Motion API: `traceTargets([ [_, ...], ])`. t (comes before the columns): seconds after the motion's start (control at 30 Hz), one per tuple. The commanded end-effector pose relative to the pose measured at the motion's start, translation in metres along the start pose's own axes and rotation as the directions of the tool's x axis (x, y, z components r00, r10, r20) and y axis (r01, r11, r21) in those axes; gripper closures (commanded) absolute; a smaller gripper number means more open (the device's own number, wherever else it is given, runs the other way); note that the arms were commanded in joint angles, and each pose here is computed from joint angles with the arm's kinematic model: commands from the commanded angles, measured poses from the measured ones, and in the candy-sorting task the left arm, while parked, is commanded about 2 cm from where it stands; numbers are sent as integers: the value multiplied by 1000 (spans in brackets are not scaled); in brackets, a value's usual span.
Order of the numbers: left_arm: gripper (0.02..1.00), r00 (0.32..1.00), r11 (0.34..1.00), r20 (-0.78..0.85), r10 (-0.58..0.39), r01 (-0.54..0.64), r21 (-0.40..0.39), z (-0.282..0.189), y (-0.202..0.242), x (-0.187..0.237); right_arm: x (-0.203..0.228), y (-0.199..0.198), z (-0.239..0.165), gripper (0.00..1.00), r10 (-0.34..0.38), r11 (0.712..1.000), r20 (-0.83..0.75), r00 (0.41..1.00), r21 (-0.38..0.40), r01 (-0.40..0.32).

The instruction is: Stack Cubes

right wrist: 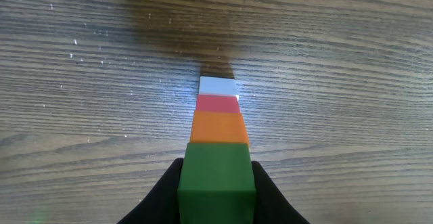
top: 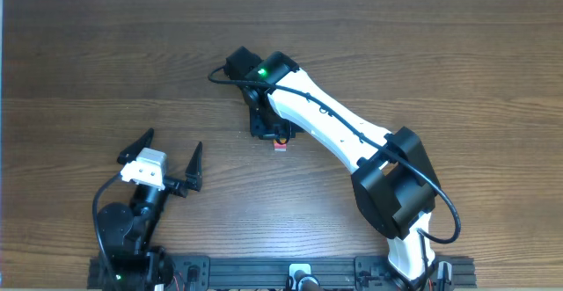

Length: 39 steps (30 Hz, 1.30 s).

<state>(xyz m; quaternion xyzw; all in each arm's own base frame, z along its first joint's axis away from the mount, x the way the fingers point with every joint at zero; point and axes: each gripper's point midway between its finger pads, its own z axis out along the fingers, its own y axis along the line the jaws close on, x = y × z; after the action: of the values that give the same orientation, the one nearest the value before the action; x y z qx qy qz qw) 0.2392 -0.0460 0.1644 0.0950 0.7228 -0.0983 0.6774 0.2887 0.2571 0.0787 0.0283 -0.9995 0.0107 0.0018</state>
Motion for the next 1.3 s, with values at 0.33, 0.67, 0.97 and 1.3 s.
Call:
traceTargets([
  [0.33,18,1000,1000,5,19,-19,11,0,-2,1,-1,-2,-8,759,6,1000,14,1000,-19,-6],
  [0.67,18,1000,1000,5,19,-19,11,0,-2,1,-1,-2,-8,715,6,1000,14,1000,-19,-6],
  [0.97,18,1000,1000,5,19,-19,11,0,-2,1,1,0,-8,689,6,1000,6,1000,-28,-6],
  [1.3,18,1000,1000,5,19,-19,11,0,-2,1,1,0,-8,614,6,1000,6,1000,-27,-6],
])
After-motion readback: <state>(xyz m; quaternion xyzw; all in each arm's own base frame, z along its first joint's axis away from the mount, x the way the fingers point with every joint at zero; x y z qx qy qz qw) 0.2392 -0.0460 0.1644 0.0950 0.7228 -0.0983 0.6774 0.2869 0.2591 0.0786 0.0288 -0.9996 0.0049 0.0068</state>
